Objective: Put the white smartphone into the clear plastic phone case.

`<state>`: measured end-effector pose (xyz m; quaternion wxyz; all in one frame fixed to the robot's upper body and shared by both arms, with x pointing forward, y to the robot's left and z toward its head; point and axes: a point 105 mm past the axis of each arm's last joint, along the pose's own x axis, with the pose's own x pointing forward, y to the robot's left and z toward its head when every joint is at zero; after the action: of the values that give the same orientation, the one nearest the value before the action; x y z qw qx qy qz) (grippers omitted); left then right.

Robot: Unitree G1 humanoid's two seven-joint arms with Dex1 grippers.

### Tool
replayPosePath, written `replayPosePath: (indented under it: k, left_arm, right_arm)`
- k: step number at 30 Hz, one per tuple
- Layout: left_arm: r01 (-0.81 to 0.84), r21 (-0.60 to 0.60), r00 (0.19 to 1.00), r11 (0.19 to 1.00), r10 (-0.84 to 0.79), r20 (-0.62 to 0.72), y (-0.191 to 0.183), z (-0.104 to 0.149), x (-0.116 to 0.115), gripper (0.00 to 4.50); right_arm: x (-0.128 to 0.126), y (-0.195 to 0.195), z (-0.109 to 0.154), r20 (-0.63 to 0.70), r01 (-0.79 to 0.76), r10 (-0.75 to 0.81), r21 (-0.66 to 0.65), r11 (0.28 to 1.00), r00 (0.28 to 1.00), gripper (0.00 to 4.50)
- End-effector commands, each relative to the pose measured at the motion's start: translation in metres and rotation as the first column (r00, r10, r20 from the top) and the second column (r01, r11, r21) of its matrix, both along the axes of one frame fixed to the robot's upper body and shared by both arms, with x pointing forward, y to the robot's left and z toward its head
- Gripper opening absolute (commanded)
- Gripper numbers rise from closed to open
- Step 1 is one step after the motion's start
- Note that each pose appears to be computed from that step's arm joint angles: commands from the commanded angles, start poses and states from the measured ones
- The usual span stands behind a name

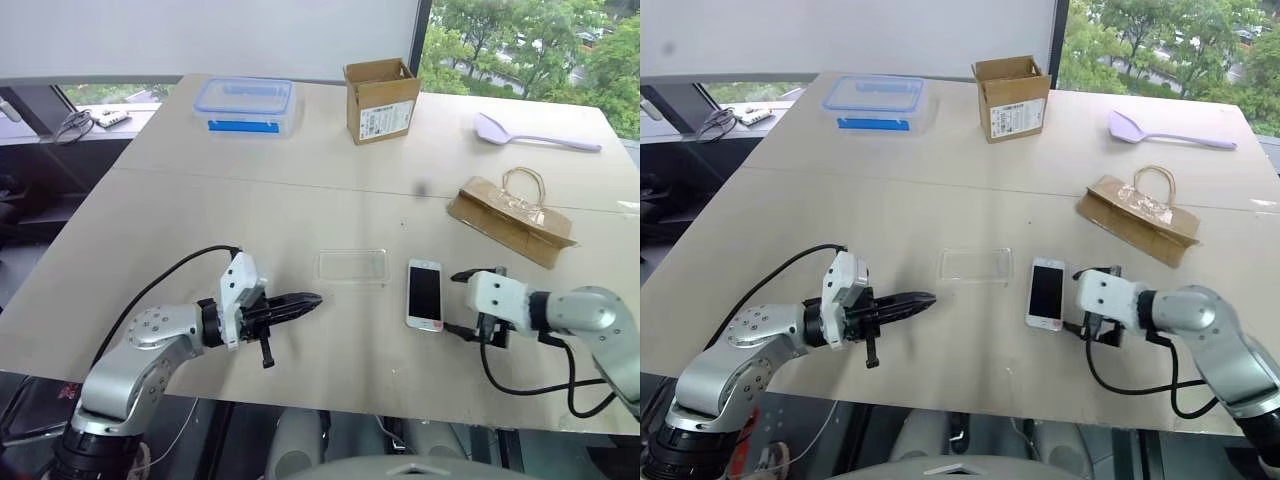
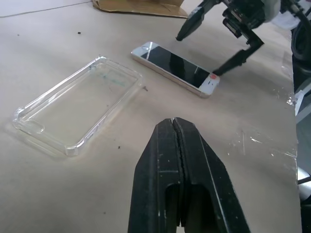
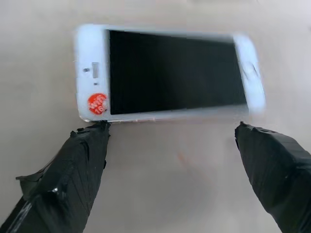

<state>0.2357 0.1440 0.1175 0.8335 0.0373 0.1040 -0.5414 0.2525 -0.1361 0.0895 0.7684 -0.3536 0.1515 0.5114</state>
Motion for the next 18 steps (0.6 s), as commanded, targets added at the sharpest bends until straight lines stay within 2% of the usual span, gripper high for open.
replayPosePath:
  k: [1, 5, 8, 15, 18]
  left_arm:
    - [0.007, 0.003, 0.999, 1.000, -0.007, 0.043, 0.002, 0.009, 0.001, 0.01]
    - [0.001, 0.005, 0.999, 1.000, -0.002, 0.042, 0.004, 0.009, 0.002, 0.01]
    - [-0.002, 0.005, 0.999, 1.000, 0.002, 0.042, 0.005, 0.010, 0.003, 0.01]
    - [-0.008, 0.007, 0.999, 1.000, 0.008, 0.042, 0.006, 0.010, 0.002, 0.01]
    - [-0.014, 0.005, 0.999, 1.000, 0.014, 0.044, 0.006, 0.010, 0.002, 0.01]
  right_arm:
    - [-0.010, 0.033, 0.003, -0.029, -0.110, 0.113, 0.093, 0.990, 0.993, 4.50]
    - [-0.002, 0.054, 0.009, -0.008, -0.151, 0.154, 0.154, 0.976, 0.988, 4.50]
    - [0.007, 0.058, 0.011, 0.049, -0.174, 0.169, 0.116, 0.978, 0.984, 4.50]
    - [0.018, 0.023, 0.044, 0.080, -0.296, 0.298, -0.038, 0.954, 0.951, 4.50]
    - [0.021, 0.008, 0.046, 0.052, -0.348, 0.357, -0.133, 0.928, 0.933, 4.50]
